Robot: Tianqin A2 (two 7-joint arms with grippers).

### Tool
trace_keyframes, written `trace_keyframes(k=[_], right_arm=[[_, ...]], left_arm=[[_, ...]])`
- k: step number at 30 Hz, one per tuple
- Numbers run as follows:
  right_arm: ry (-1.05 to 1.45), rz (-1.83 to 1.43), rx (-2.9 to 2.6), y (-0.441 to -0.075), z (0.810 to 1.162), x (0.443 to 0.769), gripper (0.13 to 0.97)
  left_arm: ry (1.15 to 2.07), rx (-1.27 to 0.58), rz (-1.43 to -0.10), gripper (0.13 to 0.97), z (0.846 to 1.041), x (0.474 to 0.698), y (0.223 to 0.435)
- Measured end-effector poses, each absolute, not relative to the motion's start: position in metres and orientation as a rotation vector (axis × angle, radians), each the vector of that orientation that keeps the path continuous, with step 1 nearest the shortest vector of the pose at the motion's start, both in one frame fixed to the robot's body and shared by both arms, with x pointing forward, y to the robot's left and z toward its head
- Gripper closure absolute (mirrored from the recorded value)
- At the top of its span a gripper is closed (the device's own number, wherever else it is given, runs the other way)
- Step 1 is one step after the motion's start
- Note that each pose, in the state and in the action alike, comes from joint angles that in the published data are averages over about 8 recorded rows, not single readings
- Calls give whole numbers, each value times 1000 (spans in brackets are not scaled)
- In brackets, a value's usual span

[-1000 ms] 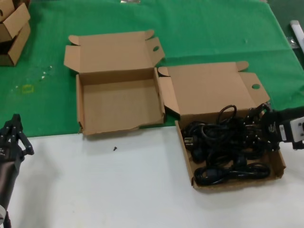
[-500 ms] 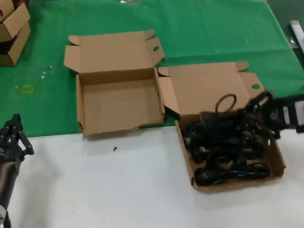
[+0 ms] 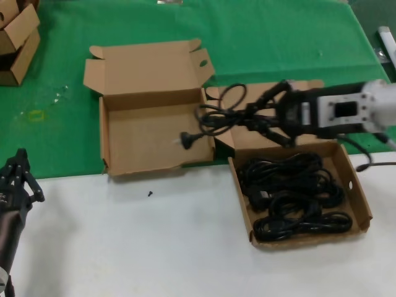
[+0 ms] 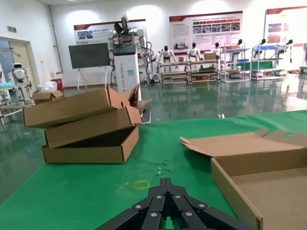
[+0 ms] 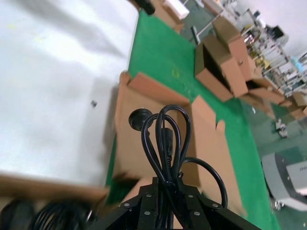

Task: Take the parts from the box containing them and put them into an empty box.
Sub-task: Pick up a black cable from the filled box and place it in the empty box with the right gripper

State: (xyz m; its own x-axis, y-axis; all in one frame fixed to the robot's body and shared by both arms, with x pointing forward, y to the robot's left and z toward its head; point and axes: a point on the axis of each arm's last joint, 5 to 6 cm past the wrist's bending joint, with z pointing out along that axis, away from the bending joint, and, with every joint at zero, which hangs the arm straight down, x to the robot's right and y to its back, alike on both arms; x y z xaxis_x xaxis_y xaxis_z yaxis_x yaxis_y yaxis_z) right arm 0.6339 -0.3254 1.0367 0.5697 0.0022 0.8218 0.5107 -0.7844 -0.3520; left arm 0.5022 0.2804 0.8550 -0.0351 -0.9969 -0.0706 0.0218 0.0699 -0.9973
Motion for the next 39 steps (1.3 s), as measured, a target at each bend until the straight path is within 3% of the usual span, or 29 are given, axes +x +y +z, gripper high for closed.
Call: trace_keyframes(k=[23, 39], right_arm=[[-460, -1190, -2128, -198, 999, 714, 885], [-490, -1202, -2170, -164, 966, 749, 885]], left_arm=[[1253, -1125, -1193, 954, 855, 502, 280], [1253, -1125, -1193, 954, 855, 502, 280]])
